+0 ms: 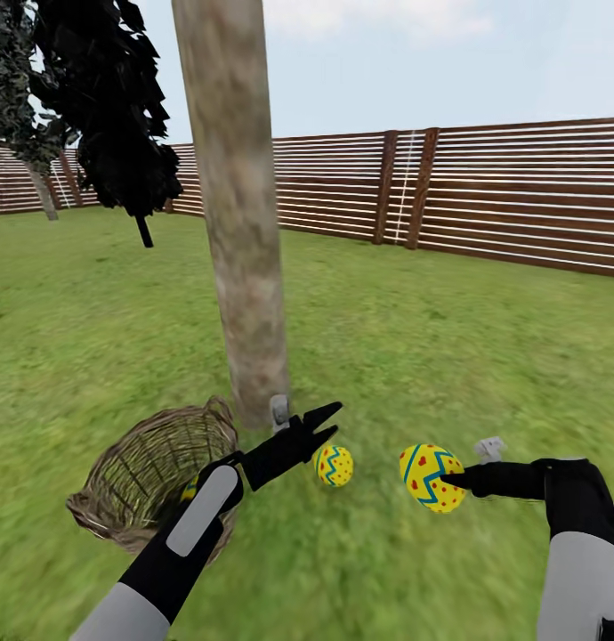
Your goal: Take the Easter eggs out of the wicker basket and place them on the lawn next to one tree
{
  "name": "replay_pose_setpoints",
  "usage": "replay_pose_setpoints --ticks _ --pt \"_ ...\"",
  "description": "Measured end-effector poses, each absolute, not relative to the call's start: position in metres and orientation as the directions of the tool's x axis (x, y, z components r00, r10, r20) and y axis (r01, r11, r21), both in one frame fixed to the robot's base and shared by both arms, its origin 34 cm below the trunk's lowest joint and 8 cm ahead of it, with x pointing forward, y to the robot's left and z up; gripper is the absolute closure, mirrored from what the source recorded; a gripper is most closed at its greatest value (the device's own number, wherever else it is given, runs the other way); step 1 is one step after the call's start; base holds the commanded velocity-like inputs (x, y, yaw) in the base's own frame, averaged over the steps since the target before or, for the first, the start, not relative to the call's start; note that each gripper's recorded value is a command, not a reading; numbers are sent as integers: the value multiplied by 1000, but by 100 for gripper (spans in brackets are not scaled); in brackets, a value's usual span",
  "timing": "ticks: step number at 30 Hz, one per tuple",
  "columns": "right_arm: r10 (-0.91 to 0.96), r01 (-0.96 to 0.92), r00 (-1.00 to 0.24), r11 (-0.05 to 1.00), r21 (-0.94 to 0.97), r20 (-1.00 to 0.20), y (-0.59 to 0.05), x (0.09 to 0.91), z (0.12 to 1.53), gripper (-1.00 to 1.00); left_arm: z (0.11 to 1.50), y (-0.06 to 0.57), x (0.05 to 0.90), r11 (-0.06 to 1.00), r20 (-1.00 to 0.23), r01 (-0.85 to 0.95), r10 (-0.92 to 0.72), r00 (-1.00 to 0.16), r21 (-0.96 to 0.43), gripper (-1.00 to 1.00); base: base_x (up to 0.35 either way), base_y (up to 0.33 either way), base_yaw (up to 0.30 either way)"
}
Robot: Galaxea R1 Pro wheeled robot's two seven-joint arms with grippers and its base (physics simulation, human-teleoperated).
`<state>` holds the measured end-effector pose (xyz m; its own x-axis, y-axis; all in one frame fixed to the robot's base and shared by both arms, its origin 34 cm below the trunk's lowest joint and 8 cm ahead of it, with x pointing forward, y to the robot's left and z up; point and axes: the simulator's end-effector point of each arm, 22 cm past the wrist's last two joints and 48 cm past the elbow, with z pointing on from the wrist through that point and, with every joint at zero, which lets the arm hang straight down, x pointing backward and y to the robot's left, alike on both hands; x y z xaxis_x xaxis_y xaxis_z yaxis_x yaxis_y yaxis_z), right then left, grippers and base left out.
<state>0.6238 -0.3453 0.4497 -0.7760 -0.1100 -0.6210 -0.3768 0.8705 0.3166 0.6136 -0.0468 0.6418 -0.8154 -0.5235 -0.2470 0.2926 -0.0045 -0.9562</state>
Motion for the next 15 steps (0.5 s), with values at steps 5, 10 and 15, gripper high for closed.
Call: replay_pose_setpoints --ticks 5,10,15 --pt "-110 -377 -781 868 322 -615 -342 623 445 100 642 -47 614 -5 -247 293 -524 -815 -956 -100 104 -321 287" --pt "-133 -371 -778 886 279 -615 -347 625 432 100 642 -47 613 -5 -248 294 -523 -816 -956 -100 104 -321 268" --pt "-134 -341 -778 911 233 -614 -358 630 428 100 642 -47 613 -5 -247 293 -522 -816 -956 -100 104 -321 261"
